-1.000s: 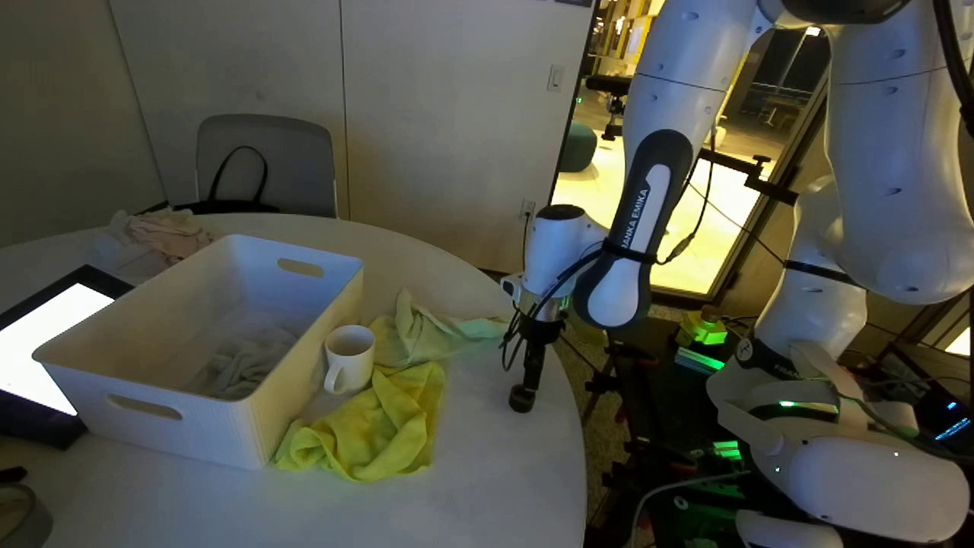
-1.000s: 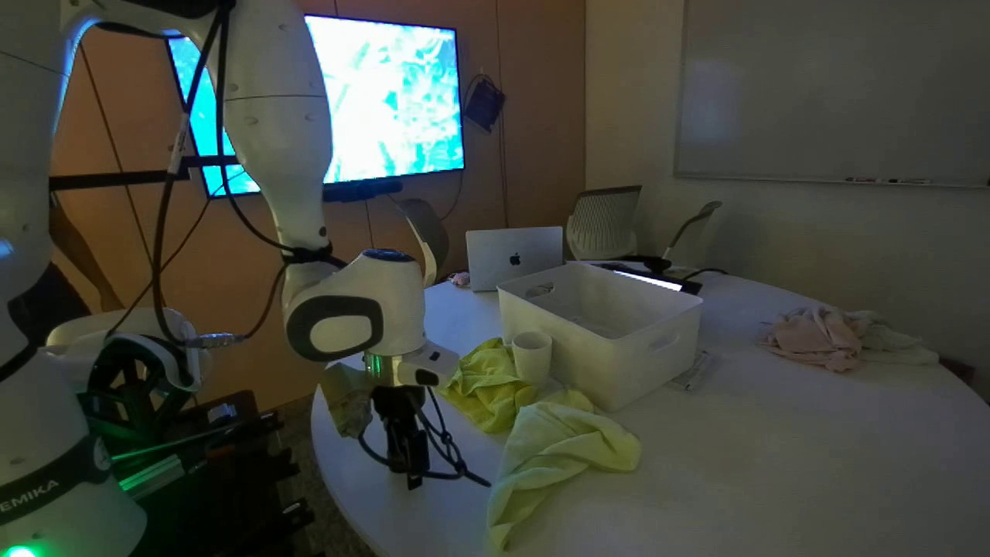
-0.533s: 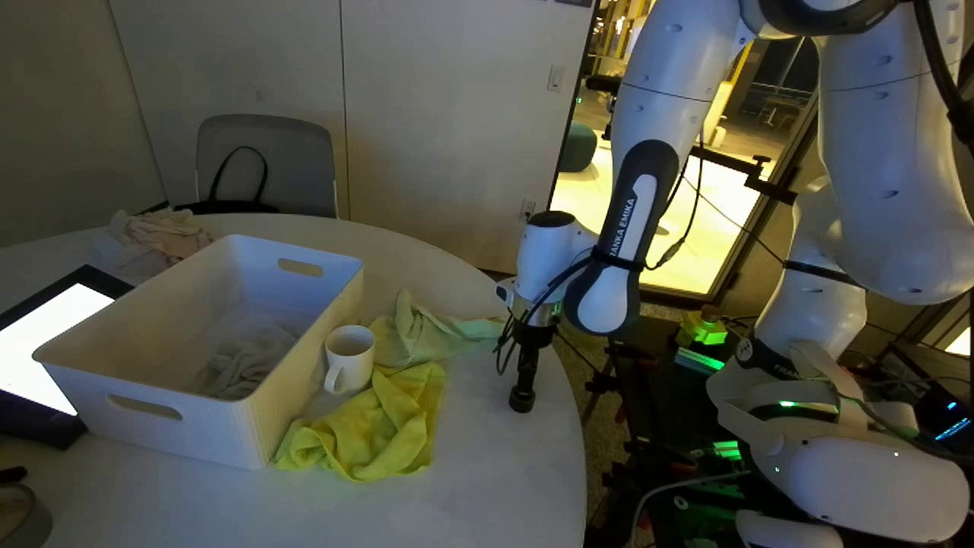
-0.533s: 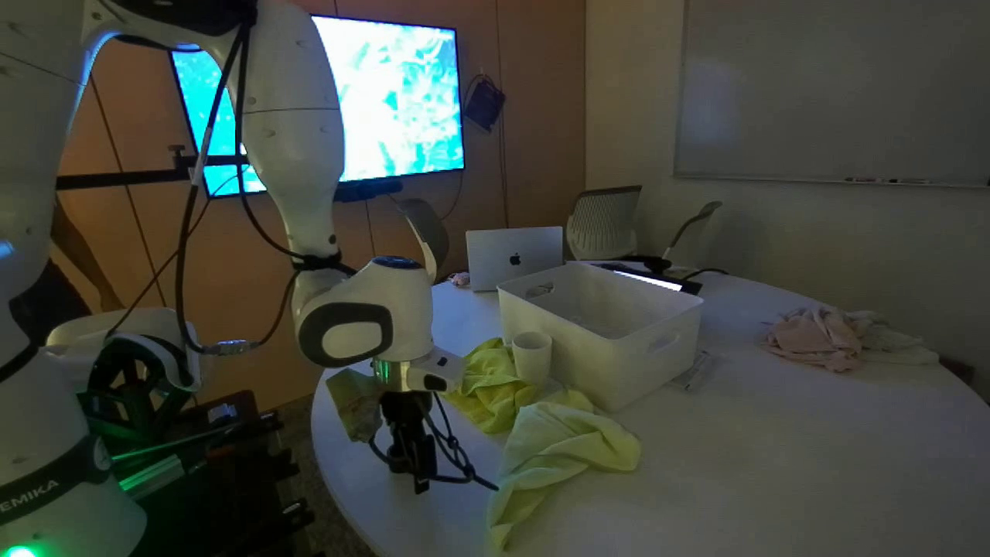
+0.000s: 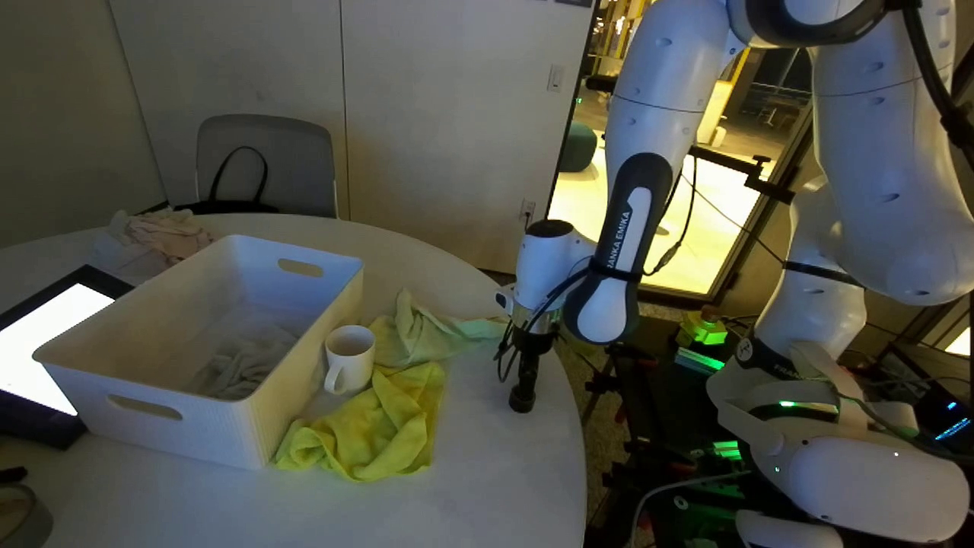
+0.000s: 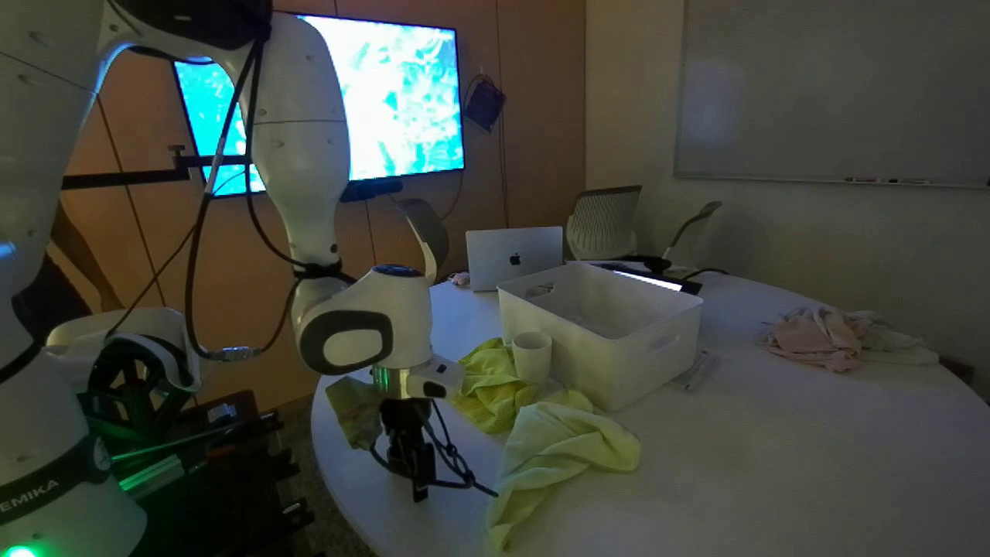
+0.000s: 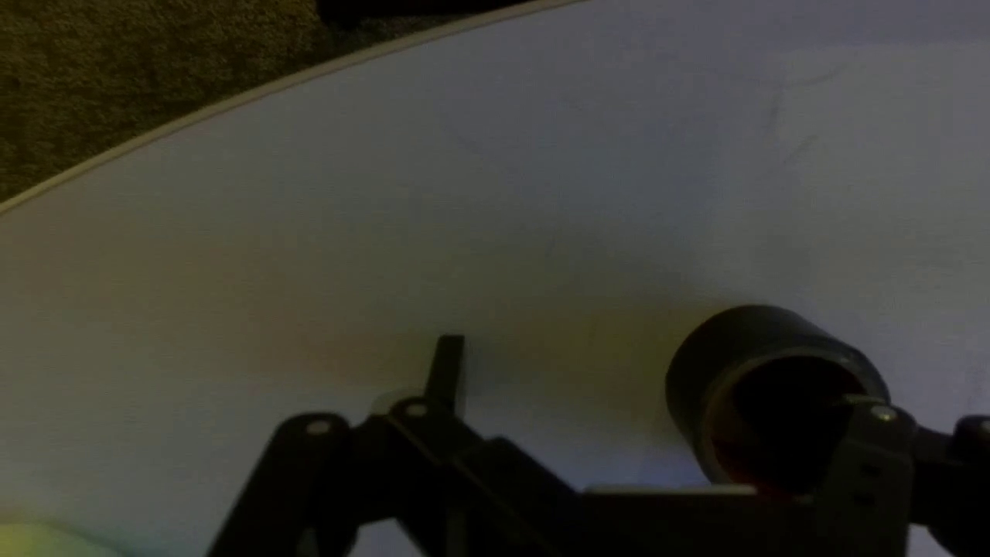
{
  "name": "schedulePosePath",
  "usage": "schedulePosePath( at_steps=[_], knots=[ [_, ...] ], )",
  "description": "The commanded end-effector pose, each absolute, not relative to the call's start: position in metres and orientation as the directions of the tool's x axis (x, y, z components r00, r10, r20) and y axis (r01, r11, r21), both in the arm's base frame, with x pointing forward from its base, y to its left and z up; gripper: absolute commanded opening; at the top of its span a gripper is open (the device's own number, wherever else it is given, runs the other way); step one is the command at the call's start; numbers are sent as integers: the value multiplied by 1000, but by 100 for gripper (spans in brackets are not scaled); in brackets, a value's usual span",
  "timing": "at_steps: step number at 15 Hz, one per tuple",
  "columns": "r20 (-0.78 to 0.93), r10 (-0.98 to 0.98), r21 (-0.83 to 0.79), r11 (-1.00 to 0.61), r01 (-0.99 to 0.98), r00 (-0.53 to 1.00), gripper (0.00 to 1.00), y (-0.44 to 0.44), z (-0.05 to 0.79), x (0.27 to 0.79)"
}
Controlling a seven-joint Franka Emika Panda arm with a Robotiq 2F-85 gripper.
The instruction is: Pick up the yellow towel put it in the basket, pick up a black masking tape put it in the cup, pick up the light yellow towel put it in the basket, pick up the marker put it in the cup, pick up the white-brown towel put it in the basket and pick up the object put it in the cup
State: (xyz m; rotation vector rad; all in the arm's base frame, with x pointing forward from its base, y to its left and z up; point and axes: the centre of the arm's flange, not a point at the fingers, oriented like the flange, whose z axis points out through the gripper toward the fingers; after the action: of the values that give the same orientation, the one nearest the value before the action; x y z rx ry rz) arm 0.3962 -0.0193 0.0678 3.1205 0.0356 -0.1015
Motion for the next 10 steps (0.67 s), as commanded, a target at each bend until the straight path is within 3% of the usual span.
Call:
schedulePosePath(
  at_steps=[1, 8, 10],
  knots=[
    [-36, 35, 45, -998, 37, 999, 59, -13, 67, 399],
    [-24, 55, 68, -996, 56, 998, 6, -6, 73, 401],
    [-24, 54, 74, -996, 56, 998, 1, -4, 75, 400]
  ],
)
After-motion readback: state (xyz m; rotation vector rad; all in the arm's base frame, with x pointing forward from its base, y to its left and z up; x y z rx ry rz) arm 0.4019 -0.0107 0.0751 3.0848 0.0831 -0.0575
